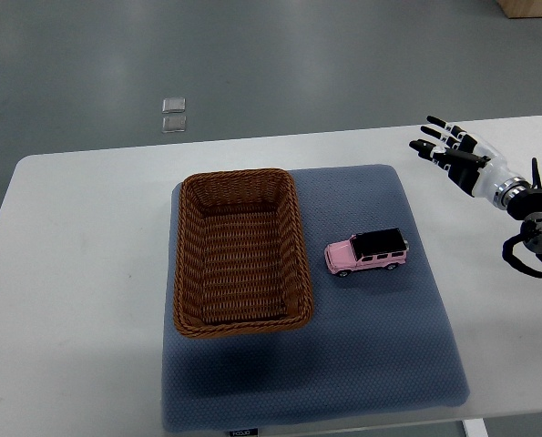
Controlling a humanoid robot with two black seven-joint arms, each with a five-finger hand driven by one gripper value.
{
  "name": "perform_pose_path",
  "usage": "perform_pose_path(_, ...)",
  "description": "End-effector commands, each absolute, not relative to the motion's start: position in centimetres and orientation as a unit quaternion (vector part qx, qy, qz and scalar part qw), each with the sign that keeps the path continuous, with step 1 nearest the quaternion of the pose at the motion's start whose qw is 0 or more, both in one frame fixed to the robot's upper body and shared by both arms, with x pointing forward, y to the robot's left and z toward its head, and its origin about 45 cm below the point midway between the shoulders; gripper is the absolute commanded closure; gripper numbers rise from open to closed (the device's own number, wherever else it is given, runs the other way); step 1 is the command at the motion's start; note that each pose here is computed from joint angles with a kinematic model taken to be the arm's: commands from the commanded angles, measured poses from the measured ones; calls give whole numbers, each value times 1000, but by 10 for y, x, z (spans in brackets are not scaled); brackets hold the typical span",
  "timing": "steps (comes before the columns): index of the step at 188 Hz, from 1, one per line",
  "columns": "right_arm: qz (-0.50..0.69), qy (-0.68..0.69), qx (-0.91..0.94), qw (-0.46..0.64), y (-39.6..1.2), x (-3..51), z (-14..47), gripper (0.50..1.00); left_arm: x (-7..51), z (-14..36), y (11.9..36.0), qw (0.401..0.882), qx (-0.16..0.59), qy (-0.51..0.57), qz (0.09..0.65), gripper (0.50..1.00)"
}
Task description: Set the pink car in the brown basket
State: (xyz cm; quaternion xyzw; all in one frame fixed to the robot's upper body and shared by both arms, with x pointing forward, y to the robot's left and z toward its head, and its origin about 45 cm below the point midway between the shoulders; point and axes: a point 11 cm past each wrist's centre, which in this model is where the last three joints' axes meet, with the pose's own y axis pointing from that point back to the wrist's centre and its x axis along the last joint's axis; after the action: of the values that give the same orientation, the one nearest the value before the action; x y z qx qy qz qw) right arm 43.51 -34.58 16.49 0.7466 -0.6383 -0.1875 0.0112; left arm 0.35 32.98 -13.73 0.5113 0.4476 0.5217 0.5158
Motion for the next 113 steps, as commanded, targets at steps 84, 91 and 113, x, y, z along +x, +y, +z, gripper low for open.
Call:
perform_pose_path(84, -175, -598, 782, 14, -340, 435, 174, 587, 3, -137, 330, 516, 511, 448, 522, 500)
perform_pose_path(91, -166, -592, 788, 23, -338, 436, 175, 587, 3, -137, 330, 516, 511, 448, 522, 500)
perform_pose_path(113, -107, -566, 814, 73, -329, 443, 187, 587, 3, -137, 330, 516, 511, 448, 522, 500)
